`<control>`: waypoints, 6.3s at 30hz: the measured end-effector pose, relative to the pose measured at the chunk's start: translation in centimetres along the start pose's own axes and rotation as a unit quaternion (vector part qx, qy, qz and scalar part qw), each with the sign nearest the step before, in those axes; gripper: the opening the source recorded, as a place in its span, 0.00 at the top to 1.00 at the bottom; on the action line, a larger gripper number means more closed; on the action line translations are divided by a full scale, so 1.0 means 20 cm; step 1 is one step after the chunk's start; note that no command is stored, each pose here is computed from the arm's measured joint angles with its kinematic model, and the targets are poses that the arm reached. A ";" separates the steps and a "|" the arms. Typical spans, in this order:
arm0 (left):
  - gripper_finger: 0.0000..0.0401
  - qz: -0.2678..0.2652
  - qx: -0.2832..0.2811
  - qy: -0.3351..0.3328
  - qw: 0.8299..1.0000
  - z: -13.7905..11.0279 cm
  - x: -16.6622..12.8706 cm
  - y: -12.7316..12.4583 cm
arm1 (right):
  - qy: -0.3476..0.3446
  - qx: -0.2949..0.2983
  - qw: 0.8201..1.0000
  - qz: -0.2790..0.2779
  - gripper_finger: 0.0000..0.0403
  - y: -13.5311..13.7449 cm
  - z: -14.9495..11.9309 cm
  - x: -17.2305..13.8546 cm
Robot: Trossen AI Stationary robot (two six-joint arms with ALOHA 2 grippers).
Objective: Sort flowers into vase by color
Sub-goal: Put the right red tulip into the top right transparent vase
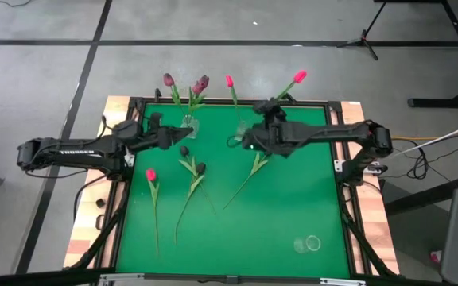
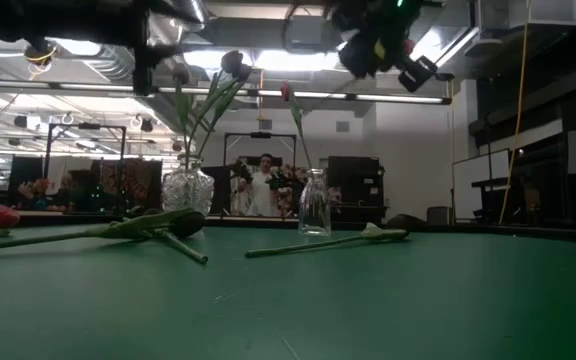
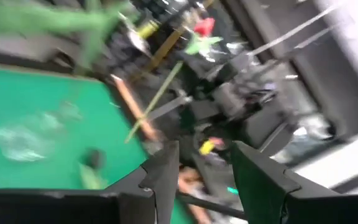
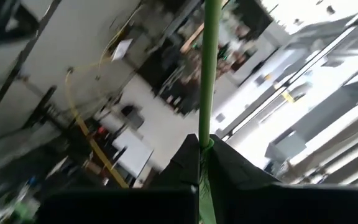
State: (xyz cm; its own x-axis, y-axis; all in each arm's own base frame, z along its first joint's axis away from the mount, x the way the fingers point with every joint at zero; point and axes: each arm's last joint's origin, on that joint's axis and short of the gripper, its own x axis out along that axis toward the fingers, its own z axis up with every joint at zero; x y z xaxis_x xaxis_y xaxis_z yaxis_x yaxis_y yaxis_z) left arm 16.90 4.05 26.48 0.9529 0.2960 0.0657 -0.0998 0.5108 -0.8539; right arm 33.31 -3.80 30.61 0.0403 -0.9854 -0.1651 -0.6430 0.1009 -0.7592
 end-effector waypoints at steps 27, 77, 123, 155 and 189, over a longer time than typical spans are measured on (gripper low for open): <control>0.59 -0.148 -0.056 0.167 0.973 -0.18 0.23 -0.26 | -0.210 0.059 0.965 -0.149 0.98 -0.22 0.05 -0.53; 0.48 -0.113 -0.070 0.171 0.976 -0.29 0.45 -0.28 | -0.271 0.044 0.943 -0.188 0.98 -0.19 0.05 -0.73; 0.71 -0.103 -0.107 0.252 0.956 -0.38 0.45 -0.27 | -0.410 -0.006 0.886 -0.215 0.98 -0.21 0.11 -0.70; 0.97 -0.093 -0.089 0.217 0.967 -0.37 0.46 -0.26 | -0.385 0.133 0.901 -0.151 0.54 -0.20 0.10 -0.70; 0.99 0.124 0.323 -0.198 0.917 -0.27 0.59 -0.25 | -0.277 0.584 0.749 0.146 0.48 0.03 -0.55 -0.54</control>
State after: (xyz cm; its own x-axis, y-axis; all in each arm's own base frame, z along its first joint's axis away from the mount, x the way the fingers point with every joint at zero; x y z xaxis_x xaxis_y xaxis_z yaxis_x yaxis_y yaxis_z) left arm 30.12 0.61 28.78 0.7120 0.6721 0.2033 -0.5693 0.7221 -0.3931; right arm 24.09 5.39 38.95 0.5478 -0.7220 -0.4225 0.4077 0.6714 -0.6189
